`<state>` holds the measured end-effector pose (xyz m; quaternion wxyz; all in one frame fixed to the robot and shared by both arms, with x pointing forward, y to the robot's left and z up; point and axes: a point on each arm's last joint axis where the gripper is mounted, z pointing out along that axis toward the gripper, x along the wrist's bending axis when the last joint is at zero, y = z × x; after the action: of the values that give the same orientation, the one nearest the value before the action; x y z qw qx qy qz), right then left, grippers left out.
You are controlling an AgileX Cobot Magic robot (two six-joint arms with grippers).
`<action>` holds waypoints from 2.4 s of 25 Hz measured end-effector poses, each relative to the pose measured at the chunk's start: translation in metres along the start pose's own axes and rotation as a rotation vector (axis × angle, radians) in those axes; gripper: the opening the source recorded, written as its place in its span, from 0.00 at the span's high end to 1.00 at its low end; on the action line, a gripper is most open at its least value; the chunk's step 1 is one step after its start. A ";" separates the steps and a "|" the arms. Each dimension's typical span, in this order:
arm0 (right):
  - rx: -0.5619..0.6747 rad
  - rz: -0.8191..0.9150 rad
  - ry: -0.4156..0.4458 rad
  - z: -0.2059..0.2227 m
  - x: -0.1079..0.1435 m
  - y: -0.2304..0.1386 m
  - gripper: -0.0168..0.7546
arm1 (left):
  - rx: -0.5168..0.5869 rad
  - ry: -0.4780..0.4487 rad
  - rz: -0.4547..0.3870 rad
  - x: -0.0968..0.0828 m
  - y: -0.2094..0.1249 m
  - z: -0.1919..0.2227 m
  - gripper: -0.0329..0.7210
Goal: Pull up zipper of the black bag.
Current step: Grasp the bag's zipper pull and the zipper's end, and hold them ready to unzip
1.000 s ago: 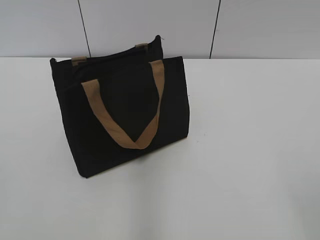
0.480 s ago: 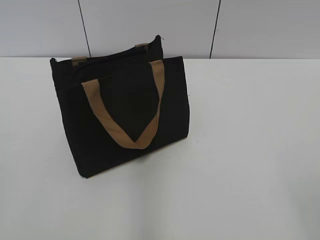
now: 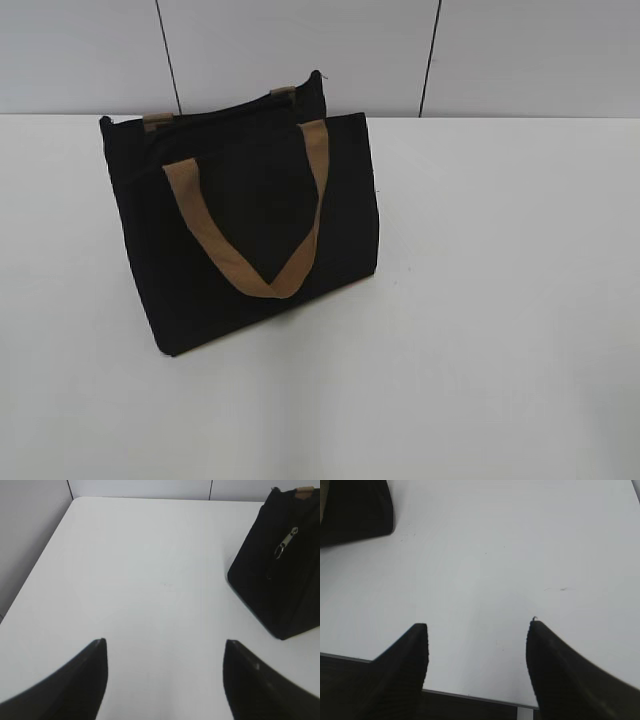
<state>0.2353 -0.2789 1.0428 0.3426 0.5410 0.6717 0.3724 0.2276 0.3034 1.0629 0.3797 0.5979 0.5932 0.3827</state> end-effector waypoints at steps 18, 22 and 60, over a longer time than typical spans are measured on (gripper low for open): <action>0.167 0.043 0.032 0.025 -0.019 0.069 0.37 | 0.113 -0.122 0.083 -0.013 0.068 0.109 0.24; 0.208 0.053 0.040 0.035 -0.023 0.081 0.37 | 0.195 -0.220 0.138 -0.022 0.067 0.150 0.24; 0.247 -0.019 0.131 0.065 -0.024 0.100 0.37 | 0.240 -0.722 0.441 -0.062 -0.014 0.316 0.24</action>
<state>0.3423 -0.2802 1.0995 0.2324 0.5473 0.7384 0.3181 0.5084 0.2417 0.9176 0.4000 0.8454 0.3209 0.1494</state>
